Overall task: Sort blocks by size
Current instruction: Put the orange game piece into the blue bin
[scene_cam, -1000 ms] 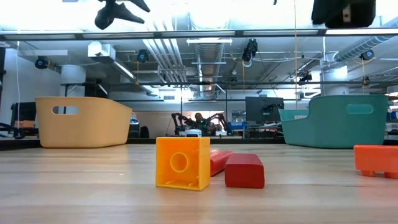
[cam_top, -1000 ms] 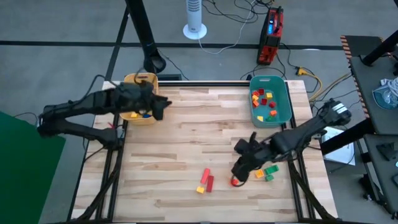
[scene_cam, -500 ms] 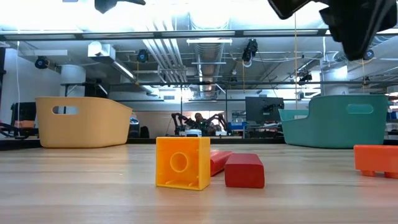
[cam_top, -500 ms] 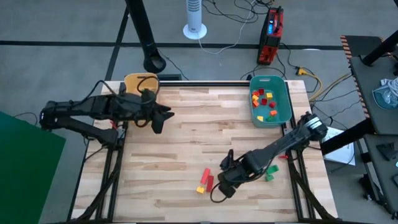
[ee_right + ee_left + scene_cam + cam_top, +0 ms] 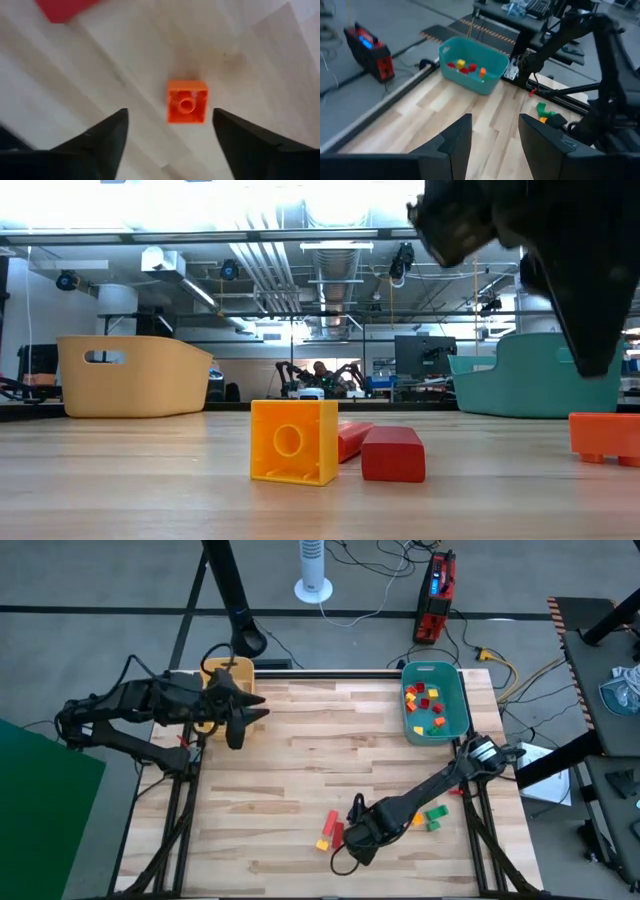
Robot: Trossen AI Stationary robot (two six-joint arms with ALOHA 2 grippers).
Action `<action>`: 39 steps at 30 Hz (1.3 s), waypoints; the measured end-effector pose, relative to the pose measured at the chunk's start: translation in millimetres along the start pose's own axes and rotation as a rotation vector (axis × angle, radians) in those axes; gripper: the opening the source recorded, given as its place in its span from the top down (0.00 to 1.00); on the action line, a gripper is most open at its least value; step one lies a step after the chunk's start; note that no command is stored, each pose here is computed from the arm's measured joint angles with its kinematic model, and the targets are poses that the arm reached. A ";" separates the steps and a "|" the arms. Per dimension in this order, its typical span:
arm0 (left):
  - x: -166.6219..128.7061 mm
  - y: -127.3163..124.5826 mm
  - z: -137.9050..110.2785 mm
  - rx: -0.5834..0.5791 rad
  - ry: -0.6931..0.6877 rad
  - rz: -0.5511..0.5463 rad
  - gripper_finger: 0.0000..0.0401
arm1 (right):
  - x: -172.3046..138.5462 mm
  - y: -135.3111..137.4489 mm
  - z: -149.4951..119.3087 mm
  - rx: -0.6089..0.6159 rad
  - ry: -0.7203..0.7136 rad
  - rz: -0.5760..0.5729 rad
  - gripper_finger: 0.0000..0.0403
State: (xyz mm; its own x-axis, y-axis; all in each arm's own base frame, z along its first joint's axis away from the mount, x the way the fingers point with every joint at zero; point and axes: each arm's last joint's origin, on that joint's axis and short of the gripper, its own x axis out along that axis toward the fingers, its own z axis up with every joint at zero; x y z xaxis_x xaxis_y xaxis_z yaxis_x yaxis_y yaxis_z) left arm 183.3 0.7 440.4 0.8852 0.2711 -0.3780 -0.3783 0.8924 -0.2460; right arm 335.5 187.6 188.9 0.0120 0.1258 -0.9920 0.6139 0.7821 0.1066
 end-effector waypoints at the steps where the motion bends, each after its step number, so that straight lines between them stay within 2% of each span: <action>1: -2.1 -0.4 2.8 0.020 -0.010 -0.004 0.63 | 3.5 0.0 1.1 -0.006 0.004 -0.010 0.34; 4: -7.3 -0.9 9.0 0.067 -0.036 -0.005 0.63 | 12.3 -1.6 2.7 -0.019 0.028 -0.050 0.22; 8: -10.0 -1.0 15.9 0.105 -0.074 0.045 0.63 | 18.0 -2.4 3.9 -0.014 0.041 -0.071 0.10; 11: -9.6 -1.8 19.7 0.155 -0.087 0.072 0.63 | 20.6 -2.8 5.6 -0.023 0.041 -0.070 0.07; 15: -5.6 -4.2 21.9 0.205 -0.083 0.075 0.63 | 30.5 -3.1 9.3 -0.065 0.049 -0.085 0.09; 23: 6.2 -7.4 19.5 0.248 -0.049 0.085 0.63 | 52.8 -6.8 18.4 -0.084 0.136 -0.100 0.22; 29: 15.7 -10.0 17.7 0.270 -0.026 0.092 0.63 | 59.6 -6.6 20.3 -0.083 0.178 -0.091 0.41; 35: 28.3 -14.5 18.0 0.297 -0.006 0.097 0.63 | 47.8 -10.6 21.6 -0.091 0.152 -0.090 0.69; 39: 33.6 -18.2 24.6 0.295 -0.015 0.099 0.63 | 20.9 -20.0 30.4 -0.072 0.075 -0.098 0.69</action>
State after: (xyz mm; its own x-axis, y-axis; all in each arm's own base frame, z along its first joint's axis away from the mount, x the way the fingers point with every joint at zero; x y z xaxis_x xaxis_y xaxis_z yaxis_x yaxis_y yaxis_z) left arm 226.6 2.4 454.1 0.8528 0.3648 -0.3737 -0.3694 0.9272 0.0621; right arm 347.4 156.0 163.9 -0.1062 0.0896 -0.9903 0.5511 0.8343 0.0164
